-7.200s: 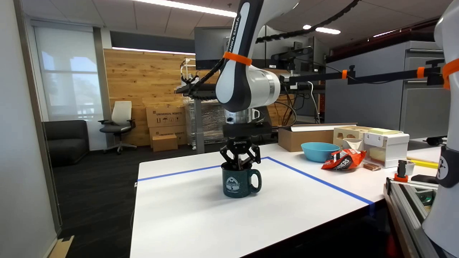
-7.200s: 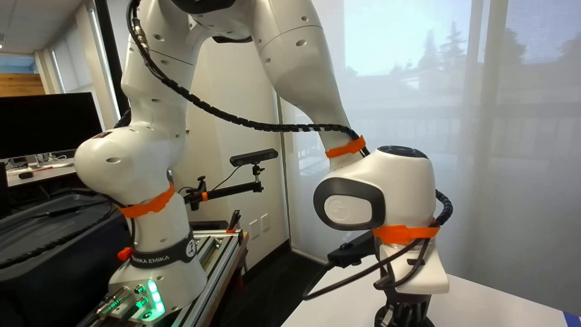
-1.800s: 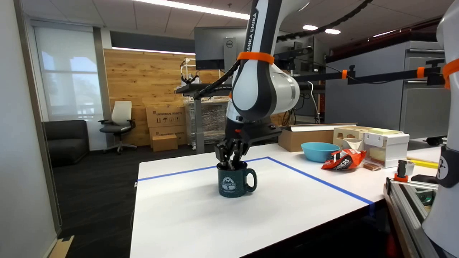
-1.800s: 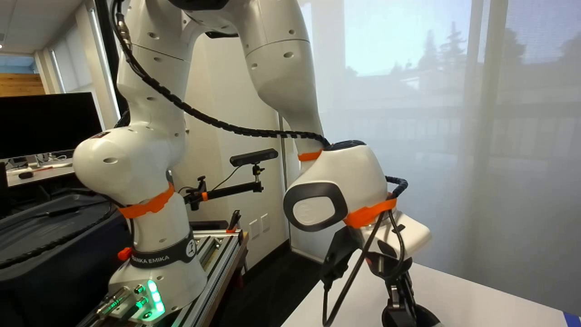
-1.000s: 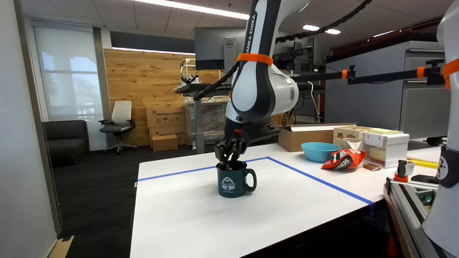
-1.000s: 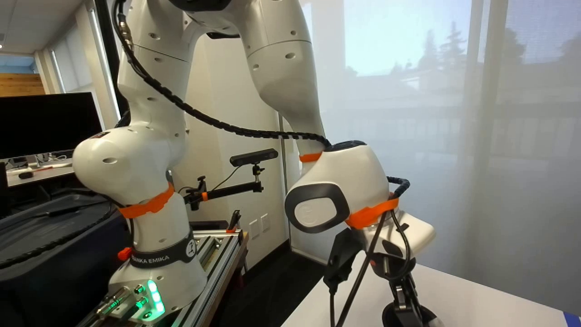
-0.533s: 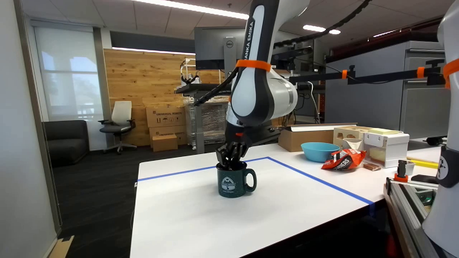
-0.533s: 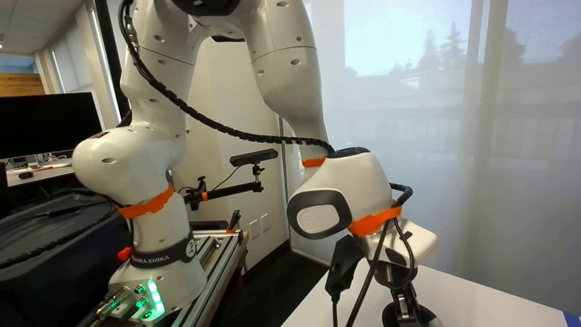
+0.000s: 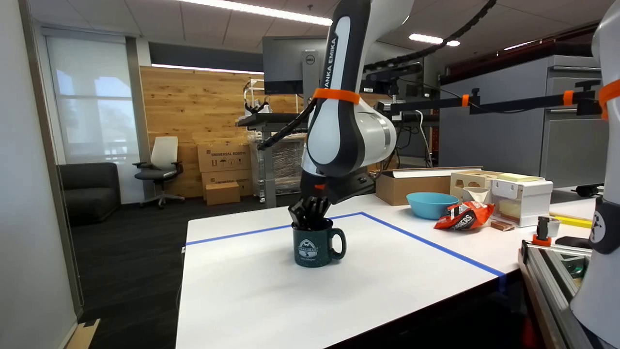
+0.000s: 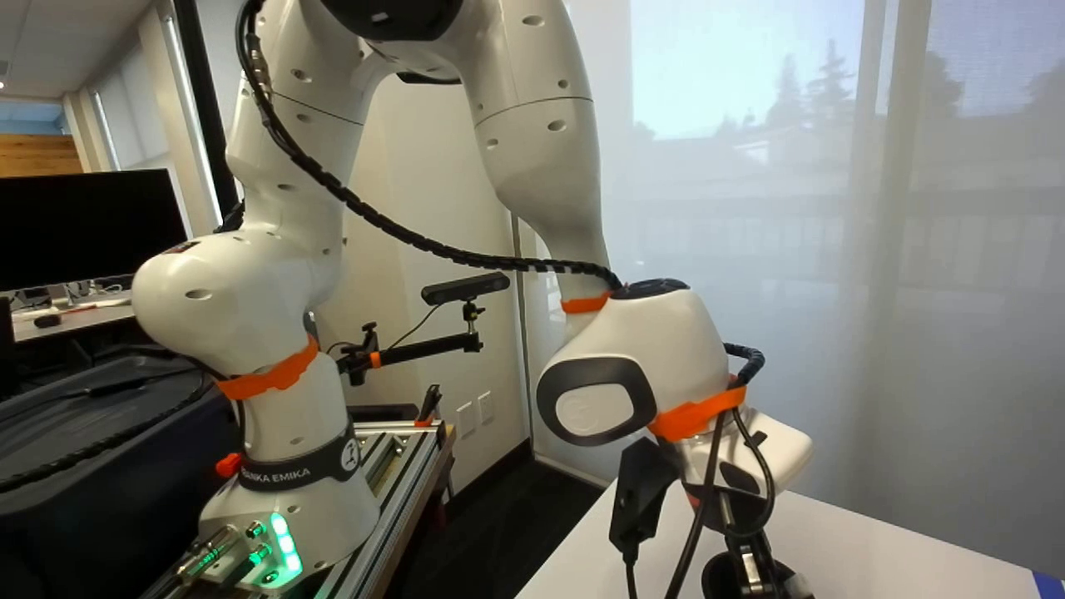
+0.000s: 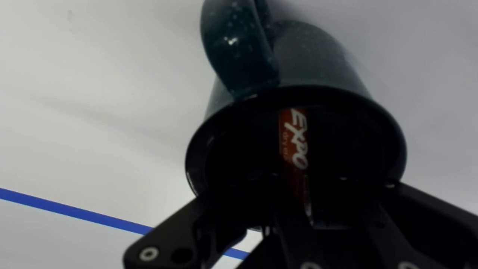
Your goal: Put the marker on the table
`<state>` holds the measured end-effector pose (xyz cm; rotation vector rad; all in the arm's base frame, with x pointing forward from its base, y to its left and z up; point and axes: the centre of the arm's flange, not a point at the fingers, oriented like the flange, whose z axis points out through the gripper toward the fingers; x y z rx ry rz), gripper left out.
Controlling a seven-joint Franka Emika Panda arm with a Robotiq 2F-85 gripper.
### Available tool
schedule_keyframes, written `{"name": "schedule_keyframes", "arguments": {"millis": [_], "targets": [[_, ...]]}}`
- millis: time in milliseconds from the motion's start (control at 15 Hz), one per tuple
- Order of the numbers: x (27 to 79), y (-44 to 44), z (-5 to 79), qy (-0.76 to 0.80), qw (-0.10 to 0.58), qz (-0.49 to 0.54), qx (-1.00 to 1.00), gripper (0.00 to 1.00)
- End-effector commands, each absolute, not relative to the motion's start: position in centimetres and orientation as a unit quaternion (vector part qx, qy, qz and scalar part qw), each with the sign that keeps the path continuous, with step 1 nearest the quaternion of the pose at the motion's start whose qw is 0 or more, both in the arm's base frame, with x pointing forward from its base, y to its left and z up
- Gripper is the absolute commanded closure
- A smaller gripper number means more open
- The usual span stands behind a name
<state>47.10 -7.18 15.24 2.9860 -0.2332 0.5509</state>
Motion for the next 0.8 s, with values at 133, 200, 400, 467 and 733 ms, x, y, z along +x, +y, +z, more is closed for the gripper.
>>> {"name": "schedule_keyframes", "arguments": {"millis": [133,200,400,467,733], "targets": [[47.4,-6.7,17.1,-0.075,0.037,0.201,0.976,0.95],[47.5,-6.6,17.9,-0.079,0.033,0.207,0.975,0.95],[48.1,-6.7,20.3,-0.093,0.023,0.226,0.969,0.95],[48.4,-6.7,21.1,-0.097,0.020,0.233,0.967,0.95],[49.5,-7.2,23.5,-0.117,0.015,0.261,0.958,0.95]]}}
